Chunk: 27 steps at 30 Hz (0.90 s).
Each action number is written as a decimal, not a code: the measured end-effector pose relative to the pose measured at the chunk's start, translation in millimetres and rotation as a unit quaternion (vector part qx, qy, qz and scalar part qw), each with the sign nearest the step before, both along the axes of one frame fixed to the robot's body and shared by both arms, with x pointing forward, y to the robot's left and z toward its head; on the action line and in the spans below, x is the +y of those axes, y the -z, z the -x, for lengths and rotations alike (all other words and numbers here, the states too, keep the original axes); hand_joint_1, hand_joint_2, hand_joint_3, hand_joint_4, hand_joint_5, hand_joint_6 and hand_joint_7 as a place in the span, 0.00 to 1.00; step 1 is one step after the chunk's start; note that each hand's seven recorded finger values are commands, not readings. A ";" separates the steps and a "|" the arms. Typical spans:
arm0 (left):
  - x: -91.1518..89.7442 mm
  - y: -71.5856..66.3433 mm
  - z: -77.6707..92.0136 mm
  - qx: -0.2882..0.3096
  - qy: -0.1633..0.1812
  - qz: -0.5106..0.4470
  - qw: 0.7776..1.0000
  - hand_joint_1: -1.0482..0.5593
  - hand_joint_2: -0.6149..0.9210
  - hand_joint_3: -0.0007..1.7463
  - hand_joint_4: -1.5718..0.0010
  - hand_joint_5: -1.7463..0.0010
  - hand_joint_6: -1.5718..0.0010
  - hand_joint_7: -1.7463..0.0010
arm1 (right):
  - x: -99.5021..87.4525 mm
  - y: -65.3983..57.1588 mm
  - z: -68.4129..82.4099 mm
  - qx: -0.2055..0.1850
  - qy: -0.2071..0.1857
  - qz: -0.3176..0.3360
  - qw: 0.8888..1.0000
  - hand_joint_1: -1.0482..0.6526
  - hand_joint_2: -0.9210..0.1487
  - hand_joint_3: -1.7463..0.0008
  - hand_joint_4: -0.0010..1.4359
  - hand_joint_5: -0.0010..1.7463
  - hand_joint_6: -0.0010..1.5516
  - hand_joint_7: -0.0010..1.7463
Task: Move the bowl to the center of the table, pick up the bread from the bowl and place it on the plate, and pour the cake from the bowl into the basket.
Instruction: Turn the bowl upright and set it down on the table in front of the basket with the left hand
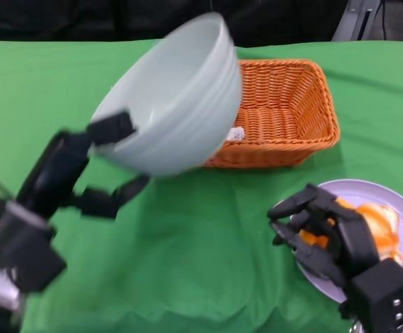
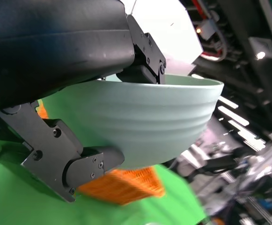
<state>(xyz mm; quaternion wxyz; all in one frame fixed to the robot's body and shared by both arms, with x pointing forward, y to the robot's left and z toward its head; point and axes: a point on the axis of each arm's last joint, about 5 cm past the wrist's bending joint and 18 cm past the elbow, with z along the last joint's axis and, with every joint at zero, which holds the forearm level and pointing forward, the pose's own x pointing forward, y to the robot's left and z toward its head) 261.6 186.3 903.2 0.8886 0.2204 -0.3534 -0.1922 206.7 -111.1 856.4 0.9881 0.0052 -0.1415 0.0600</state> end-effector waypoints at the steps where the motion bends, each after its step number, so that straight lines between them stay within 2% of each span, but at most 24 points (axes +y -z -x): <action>1: 3.3 2.7 4.2 -0.010 -0.005 -0.013 1.000 0.72 0.66 0.74 0.52 0.03 0.48 0.18 | -1.5 -1.6 -1.0 -0.004 0.005 -0.004 1.000 0.52 0.00 0.88 0.53 0.78 0.43 0.65; 6: 18.6 9.0 16.9 -0.053 -0.030 -0.056 0.997 0.69 0.62 0.79 0.49 0.05 0.43 0.23 | -6.8 -12.2 -4.9 -0.025 0.027 -0.011 0.999 0.52 0.00 0.87 0.53 0.77 0.43 0.63; 8: 23.8 11.8 21.3 -0.063 -0.037 -0.069 0.995 0.69 0.61 0.80 0.46 0.12 0.41 0.28 | -9.6 -15.7 -6.4 -0.024 0.038 -0.014 0.999 0.51 0.00 0.88 0.53 0.76 0.44 0.61; 11: 29.2 14.8 25.8 -0.074 -0.045 -0.088 0.992 0.68 0.60 0.80 0.44 0.13 0.40 0.29 | -11.2 -20.2 -7.8 -0.025 0.044 -0.018 0.999 0.51 0.00 0.87 0.54 0.77 0.45 0.61; 17: 33.0 20.0 33.3 -0.112 -0.055 -0.132 0.983 0.66 0.59 0.79 0.48 0.01 0.38 0.29 | -11.7 -32.0 -7.9 -0.045 0.048 -0.019 0.998 0.51 0.00 0.86 0.54 0.77 0.45 0.61; 19: 32.6 23.2 35.9 -0.119 -0.052 -0.145 0.981 0.65 0.60 0.78 0.47 0.04 0.39 0.28 | -11.8 -33.3 -6.4 -0.046 0.049 -0.018 0.998 0.50 0.00 0.86 0.54 0.76 0.45 0.61; 21: 33.2 26.8 39.1 -0.121 -0.044 -0.161 0.979 0.63 0.62 0.72 0.48 0.05 0.41 0.27 | -12.2 -35.4 -4.2 -0.043 0.052 -0.016 0.998 0.49 0.00 0.87 0.55 0.76 0.46 0.61; 23: 33.4 28.5 40.6 -0.125 -0.032 -0.174 0.976 0.65 0.63 0.72 0.49 0.07 0.42 0.27 | -12.5 -36.8 -2.4 -0.044 0.054 -0.013 0.997 0.51 0.00 0.87 0.55 0.76 0.46 0.60; 27: 34.5 31.4 43.7 -0.133 -0.012 -0.190 0.973 0.66 0.61 0.71 0.44 0.16 0.40 0.31 | -12.9 -39.8 -0.3 -0.044 0.056 -0.012 0.997 0.50 0.00 0.86 0.53 0.77 0.45 0.60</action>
